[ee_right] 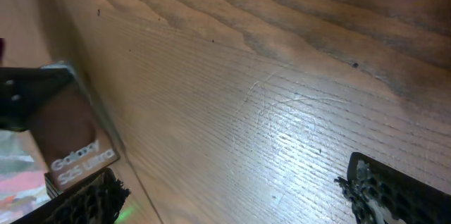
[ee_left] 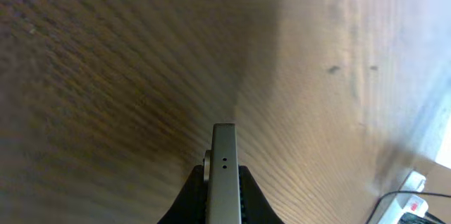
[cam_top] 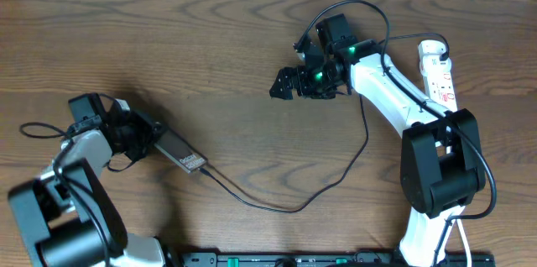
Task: Plug charger to phone and switch on socket
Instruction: 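Lay the phone flat on the table with the left gripper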
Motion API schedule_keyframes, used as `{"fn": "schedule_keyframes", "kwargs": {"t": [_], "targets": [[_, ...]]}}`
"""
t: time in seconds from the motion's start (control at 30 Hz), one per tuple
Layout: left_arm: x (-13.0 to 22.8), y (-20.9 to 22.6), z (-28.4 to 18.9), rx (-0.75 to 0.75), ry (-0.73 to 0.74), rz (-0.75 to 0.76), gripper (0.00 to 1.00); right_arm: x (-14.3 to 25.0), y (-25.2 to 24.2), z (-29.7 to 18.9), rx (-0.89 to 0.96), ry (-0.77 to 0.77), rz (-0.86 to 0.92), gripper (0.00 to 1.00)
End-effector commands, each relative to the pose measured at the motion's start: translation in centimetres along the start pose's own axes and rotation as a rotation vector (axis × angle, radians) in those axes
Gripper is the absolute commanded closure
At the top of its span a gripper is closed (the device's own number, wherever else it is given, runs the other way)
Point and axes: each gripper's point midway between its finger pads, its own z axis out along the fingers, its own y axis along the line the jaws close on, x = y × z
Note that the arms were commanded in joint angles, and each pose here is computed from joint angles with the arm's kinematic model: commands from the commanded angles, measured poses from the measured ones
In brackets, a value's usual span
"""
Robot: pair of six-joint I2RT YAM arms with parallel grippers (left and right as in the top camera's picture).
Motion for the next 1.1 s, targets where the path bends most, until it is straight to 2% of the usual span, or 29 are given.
{"fn": "schedule_keyframes", "kwargs": {"t": [0.0, 0.47, 0.5, 0.53, 0.57, 0.6, 0.83, 0.9, 0.93, 1.07], "targets": [[0.7, 1.0, 1.6, -0.003, 0.054, -0.013, 0.93, -0.7, 0.8, -0.4, -0.006, -0.018, -0.010, 0.01], [1.6, 2.7, 3.1, -0.034, 0.109, -0.059, 0.93, -0.7, 0.8, -0.4, -0.005, -0.018, -0.010, 0.01], [1.6, 2.7, 3.1, -0.035, 0.111, -0.061, 0.91, -0.7, 0.8, -0.4, -0.005, -0.018, -0.010, 0.01], [1.7, 2.8, 3.0, -0.038, 0.113, -0.063, 0.84, -0.7, 0.8, -0.4, -0.005, -0.018, -0.011, 0.01], [1.7, 2.8, 3.0, -0.039, 0.115, -0.065, 0.83, -0.7, 0.8, -0.4, -0.005, -0.018, -0.011, 0.01], [1.8, 2.8, 3.0, -0.040, 0.117, -0.066, 0.76, -0.7, 0.8, -0.4, -0.005, -0.018, -0.011, 0.01], [2.0, 3.0, 3.0, -0.049, 0.124, -0.073, 0.68, -0.6, 0.8, -0.4, -0.005, -0.018, -0.014, 0.01], [2.1, 3.2, 3.0, -0.057, 0.125, -0.076, 0.62, -0.7, 0.8, -0.4, -0.005, -0.018, -0.015, 0.01], [2.2, 3.3, 2.9, -0.066, 0.131, -0.082, 0.56, -0.7, 0.8, -0.4, -0.005, -0.018, -0.015, 0.01], [2.7, 4.4, 2.8, -0.121, 0.139, -0.101, 0.50, -0.6, 0.8, -0.4, -0.005, -0.018, -0.019, 0.01]]}}
